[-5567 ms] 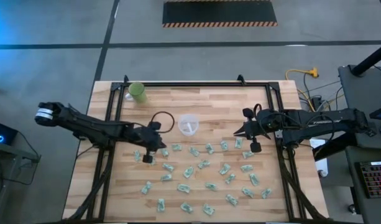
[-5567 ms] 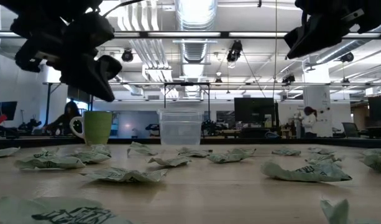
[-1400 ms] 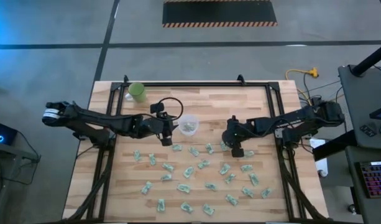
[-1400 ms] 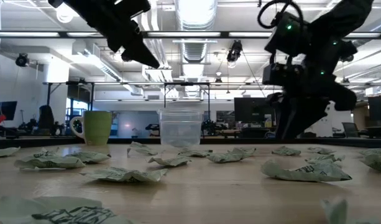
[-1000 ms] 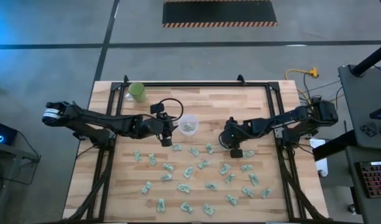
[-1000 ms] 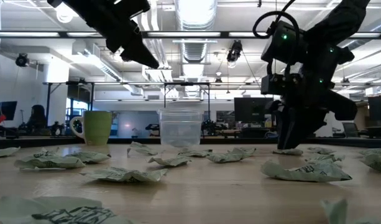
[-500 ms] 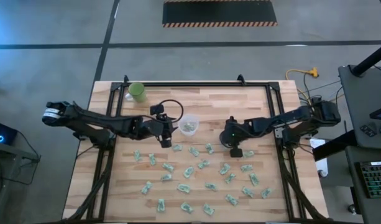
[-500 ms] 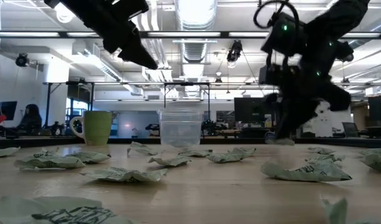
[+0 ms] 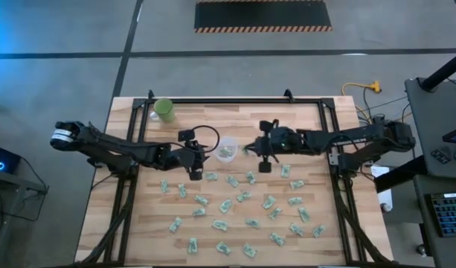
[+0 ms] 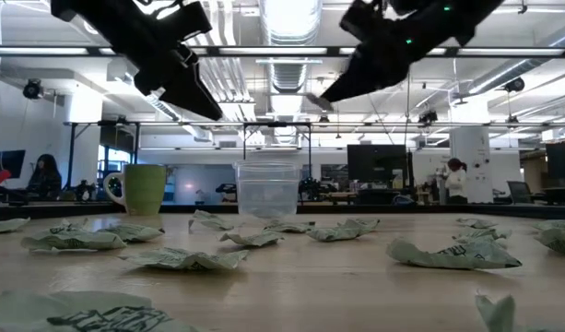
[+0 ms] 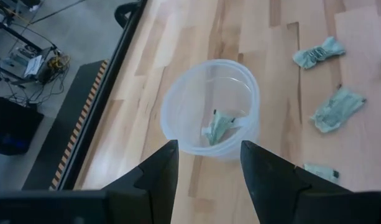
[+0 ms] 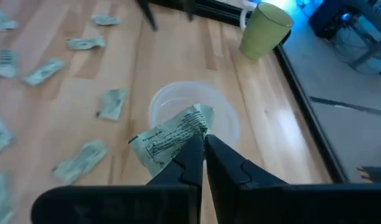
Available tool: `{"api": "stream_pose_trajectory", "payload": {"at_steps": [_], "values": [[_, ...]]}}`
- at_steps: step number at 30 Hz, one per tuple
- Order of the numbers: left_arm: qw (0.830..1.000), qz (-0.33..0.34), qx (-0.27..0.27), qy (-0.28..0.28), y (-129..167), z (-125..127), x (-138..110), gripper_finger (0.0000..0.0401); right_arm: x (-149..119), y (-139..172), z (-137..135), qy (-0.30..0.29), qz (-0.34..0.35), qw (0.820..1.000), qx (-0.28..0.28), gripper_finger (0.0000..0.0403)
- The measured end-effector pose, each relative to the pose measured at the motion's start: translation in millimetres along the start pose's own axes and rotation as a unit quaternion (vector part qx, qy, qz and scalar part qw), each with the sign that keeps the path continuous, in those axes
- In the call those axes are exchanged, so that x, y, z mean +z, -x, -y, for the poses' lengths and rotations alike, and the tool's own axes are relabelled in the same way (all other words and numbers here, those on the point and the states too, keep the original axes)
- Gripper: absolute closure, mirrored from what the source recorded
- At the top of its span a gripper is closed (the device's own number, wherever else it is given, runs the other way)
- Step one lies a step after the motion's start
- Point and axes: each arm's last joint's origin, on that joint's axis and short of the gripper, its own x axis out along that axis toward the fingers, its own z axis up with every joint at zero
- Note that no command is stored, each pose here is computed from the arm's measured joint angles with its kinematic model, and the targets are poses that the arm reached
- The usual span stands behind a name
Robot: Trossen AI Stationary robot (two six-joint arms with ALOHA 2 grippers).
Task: Pick and place Stevia / Truvia into bins
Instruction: Put the green stevia packet into the transparent container
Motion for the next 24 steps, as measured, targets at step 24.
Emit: {"api": "stream_pose_trajectory", "payload": {"at_steps": [24], "values": [[0.998,-0.016,-0.047,0.03,36.7,4.2,-10.5,0.0244,16.5,-90.8,28.9,0.009,-0.105,0.994,0.01,0.0333]]}}
